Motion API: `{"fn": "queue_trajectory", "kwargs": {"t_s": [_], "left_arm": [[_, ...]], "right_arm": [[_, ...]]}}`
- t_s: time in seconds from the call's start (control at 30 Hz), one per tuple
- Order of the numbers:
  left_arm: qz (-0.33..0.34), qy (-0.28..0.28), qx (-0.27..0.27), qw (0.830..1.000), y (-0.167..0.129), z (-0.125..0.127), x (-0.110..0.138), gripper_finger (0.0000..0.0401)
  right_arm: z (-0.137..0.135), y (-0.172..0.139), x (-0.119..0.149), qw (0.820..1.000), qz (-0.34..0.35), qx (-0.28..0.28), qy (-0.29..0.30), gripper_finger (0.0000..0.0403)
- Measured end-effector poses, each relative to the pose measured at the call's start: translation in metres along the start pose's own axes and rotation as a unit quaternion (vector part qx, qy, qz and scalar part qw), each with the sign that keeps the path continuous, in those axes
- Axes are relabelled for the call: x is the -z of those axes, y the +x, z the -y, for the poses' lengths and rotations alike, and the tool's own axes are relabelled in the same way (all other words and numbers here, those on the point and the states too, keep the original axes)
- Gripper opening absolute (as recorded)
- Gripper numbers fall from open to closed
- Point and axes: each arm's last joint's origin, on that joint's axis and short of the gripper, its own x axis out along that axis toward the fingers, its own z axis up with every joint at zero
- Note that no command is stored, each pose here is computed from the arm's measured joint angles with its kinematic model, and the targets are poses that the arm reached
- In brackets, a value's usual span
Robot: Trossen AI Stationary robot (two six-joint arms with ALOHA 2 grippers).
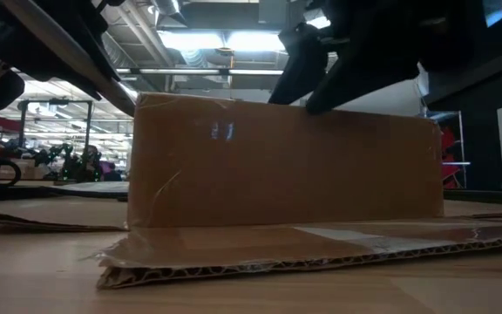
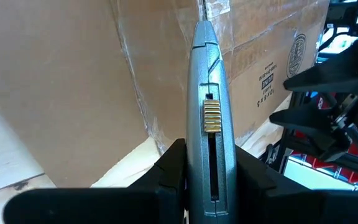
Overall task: Unpack boxes
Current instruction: Break down the box until it is fully flat
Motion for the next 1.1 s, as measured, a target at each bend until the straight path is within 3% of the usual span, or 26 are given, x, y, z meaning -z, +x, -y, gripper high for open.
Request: {"fn": "queue_trajectory", "kwargs": {"t_s": [0.7,1.1], "left_arm": [[0.016,-0.010,0.005,1.000,0.002,0.000,-0.003,0.0059],[0.019,-0.013,0.007,1.000,0.003,0.002,-0.005,0.0059]], "right_arm": [[0.025,0.016,0.006,0.999,0.007,0.053,0.000,0.0257],[0.025,0.024,0.005,0.998,0.027,0.058,-0.023,0.0257]]}}
